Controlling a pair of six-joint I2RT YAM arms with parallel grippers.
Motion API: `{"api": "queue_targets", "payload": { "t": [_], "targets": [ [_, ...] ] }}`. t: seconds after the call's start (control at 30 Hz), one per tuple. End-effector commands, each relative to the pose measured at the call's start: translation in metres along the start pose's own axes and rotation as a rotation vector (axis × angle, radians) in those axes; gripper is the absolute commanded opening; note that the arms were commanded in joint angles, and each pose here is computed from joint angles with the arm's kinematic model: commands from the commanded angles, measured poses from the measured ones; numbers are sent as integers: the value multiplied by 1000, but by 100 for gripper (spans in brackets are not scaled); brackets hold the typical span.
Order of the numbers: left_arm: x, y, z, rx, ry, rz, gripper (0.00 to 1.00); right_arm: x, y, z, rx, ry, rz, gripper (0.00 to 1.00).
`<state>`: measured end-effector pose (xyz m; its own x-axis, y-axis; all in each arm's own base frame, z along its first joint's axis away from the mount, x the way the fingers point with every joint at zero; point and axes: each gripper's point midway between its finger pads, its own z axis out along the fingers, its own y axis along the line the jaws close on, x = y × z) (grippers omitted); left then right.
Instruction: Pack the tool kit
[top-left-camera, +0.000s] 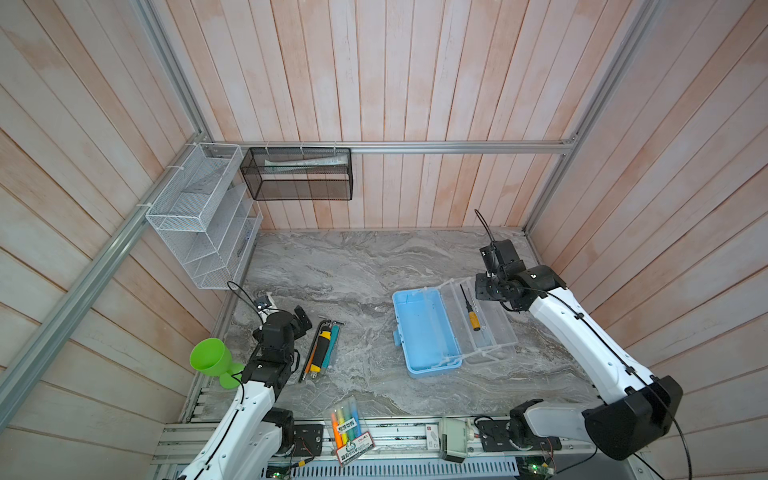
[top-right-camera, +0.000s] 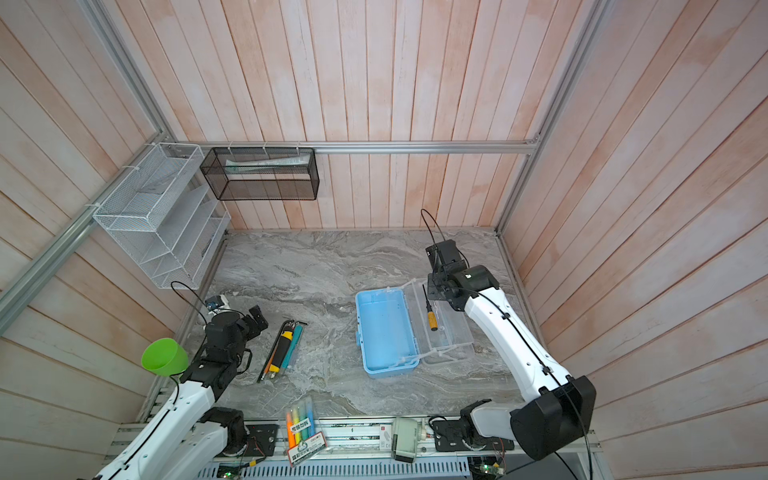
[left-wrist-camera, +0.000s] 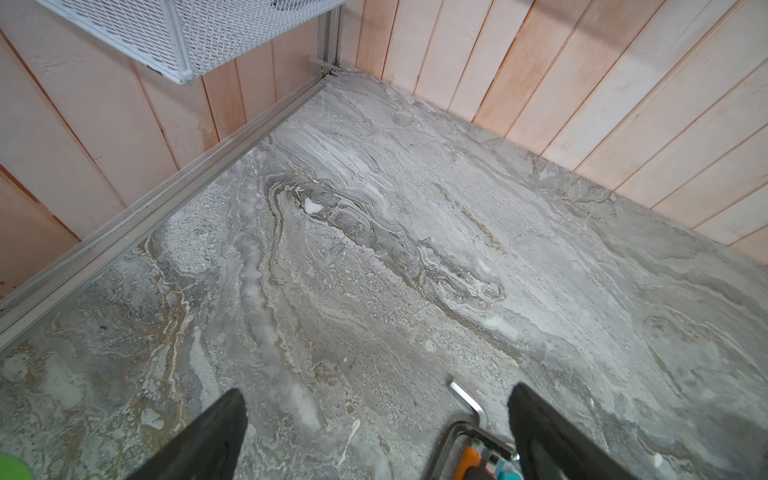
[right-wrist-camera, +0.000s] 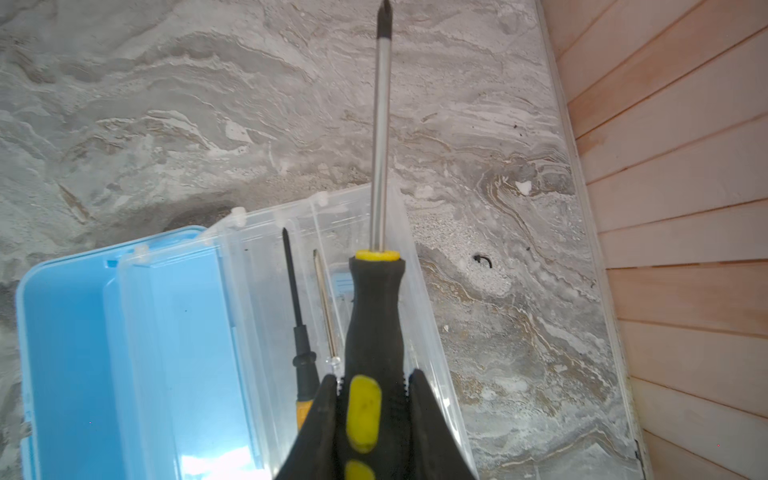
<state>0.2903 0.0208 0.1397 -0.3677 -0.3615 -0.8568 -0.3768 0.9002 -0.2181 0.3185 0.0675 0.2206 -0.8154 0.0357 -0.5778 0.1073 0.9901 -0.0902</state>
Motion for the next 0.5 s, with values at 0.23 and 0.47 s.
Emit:
{"api": "queue_targets", "payload": {
  "t": [0.23, 0.47],
  "targets": [
    [-1, 0, 1, 4, -1, -1, 100, 44, -15, 26, 87, 180, -37, 0],
    [0, 0, 2, -1, 2, 0, 100, 64, -19, 45, 135, 252, -59, 0]
  ]
}}
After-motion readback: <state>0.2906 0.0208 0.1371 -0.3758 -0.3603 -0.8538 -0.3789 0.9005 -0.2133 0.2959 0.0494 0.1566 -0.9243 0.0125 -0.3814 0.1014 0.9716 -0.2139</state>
